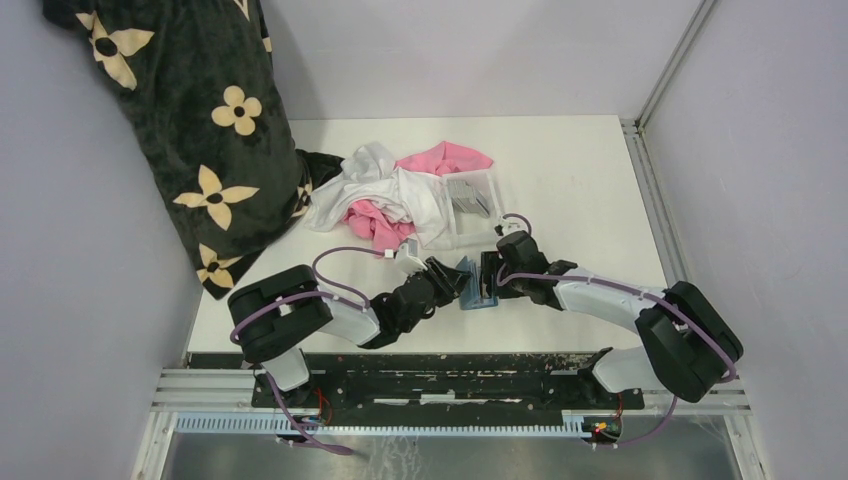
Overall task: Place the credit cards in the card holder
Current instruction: Close the card holder at the center of the board.
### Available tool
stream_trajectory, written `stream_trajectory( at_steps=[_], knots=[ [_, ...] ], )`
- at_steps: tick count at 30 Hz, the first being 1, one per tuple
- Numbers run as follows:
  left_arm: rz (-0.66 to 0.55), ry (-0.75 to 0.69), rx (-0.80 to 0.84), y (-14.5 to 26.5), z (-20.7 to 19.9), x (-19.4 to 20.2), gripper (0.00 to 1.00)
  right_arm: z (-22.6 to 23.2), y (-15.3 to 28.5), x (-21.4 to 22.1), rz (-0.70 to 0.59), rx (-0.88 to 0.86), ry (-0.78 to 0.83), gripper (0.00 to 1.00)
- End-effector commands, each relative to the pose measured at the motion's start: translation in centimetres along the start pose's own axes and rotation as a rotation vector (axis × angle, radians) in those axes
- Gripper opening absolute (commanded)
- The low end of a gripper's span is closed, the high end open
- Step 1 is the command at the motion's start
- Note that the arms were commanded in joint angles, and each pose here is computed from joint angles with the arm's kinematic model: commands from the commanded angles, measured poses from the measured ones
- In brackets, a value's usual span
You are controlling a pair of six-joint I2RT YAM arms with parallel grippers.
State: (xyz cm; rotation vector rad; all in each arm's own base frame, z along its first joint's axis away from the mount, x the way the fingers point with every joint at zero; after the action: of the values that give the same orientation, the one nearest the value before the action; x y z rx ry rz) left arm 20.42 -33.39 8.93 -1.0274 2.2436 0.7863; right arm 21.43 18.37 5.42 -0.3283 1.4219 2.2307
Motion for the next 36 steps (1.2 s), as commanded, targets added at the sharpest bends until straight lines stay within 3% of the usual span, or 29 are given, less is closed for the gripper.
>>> stream_trajectory(
  at_steps=[1, 23, 29, 36],
  knots=[
    [-0.035, -0.017, 0.025, 0.0, -0.4, -0.4, 0.46, -0.2, 0.1, -1.2, -0.061, 0.092, 0.053, 0.66],
    [-0.040, -0.027, 0.020, -0.1, 0.2, -0.2, 0.46, 2.1, -0.2, -3.6, -0.159, 0.154, 0.156, 0.65],
    [-0.037, -0.031, 0.025, -0.2, 0.1, -0.2, 0.46, 1.7, 0.0, -4.1, -0.175, 0.204, 0.177, 0.53],
    [-0.036, -0.035, 0.031, -0.3, -0.1, -0.3, 0.46, 1.7, 0.7, -4.5, -0.195, 0.211, 0.178, 0.47]
  ],
)
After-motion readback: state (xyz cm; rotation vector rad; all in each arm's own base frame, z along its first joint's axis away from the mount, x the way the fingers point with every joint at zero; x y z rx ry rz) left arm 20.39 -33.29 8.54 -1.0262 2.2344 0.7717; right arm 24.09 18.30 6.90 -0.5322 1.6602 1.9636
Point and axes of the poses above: each gripper's point midway between its finger pads, its own y axis back along the fingers, its own z axis along the line the jaws close on, x = y × z, the point moved 4 cm from there along y, back along the fingers, and after that the axes turned 15 degrees about -y, right-handed, at the moved point
